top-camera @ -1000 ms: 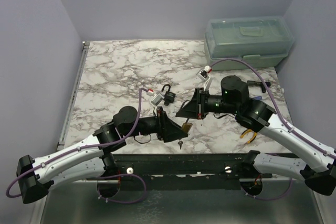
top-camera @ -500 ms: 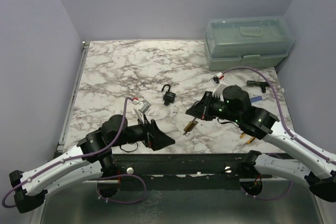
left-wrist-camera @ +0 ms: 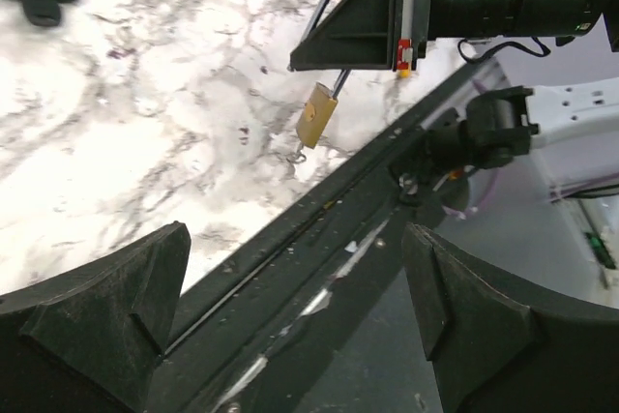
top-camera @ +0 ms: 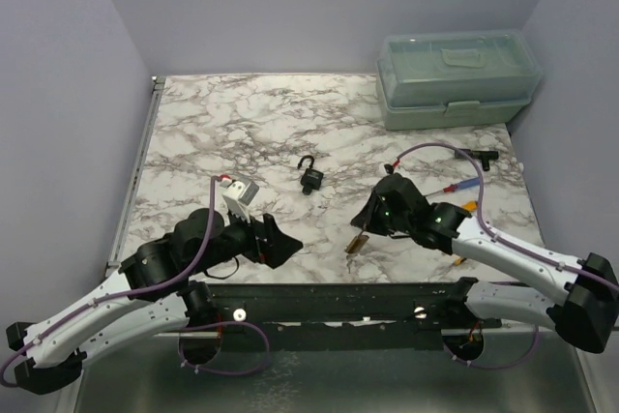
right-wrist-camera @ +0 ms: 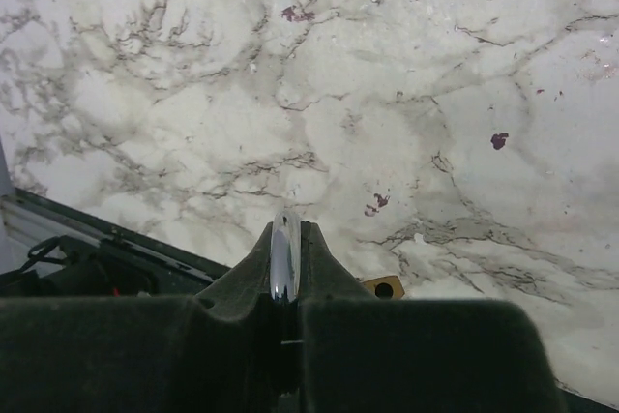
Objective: Unlock with the key
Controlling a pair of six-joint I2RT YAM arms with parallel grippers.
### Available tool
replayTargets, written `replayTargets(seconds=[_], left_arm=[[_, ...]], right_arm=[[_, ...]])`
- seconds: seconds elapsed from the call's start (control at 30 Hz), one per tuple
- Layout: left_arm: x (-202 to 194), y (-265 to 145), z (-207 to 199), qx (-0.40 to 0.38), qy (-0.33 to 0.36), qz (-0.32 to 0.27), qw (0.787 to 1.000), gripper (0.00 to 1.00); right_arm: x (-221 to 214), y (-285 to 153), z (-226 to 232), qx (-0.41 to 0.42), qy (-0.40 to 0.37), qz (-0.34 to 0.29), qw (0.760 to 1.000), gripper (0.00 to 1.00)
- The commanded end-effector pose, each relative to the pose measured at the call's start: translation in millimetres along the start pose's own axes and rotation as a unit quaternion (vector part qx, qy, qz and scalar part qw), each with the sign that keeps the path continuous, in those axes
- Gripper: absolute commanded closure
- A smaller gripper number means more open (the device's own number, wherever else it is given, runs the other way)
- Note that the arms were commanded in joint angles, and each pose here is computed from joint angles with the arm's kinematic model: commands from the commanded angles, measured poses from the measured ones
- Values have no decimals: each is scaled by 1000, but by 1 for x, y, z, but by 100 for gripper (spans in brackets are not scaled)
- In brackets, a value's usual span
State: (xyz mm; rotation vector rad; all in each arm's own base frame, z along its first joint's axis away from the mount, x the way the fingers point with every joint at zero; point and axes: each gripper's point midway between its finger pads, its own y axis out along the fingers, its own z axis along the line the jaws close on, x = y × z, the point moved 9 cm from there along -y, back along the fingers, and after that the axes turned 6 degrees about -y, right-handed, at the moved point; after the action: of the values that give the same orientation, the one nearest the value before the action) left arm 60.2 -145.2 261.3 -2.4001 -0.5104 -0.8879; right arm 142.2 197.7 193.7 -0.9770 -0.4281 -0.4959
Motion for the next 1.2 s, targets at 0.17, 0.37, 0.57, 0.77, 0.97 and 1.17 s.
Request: replayTargets(seconds=[0.17, 0.37, 0.57, 0.77, 0.97, 1.17], left_arm=[[13, -15, 18, 80, 44, -70, 993, 4], [14, -21, 20, 78, 39, -92, 992, 8], [14, -18, 20, 84, 39, -85, 992, 11], [11, -12, 20, 84, 46, -61, 994, 12], [10, -11, 20, 84, 47, -57, 994, 12], [10, -12, 20, 82, 48, -59, 994, 12]], right_arm=[[18, 46, 0, -3, 32, -6, 999, 100], [16, 76, -14, -11, 42, 16, 999, 100], [24, 98, -20, 6, 30, 16, 999, 100], [37, 114, -15, 42, -5, -2, 999, 100], [47, 123, -18, 61, -40, -23, 997, 100], [51, 139, -28, 87, -66, -14, 994, 91]])
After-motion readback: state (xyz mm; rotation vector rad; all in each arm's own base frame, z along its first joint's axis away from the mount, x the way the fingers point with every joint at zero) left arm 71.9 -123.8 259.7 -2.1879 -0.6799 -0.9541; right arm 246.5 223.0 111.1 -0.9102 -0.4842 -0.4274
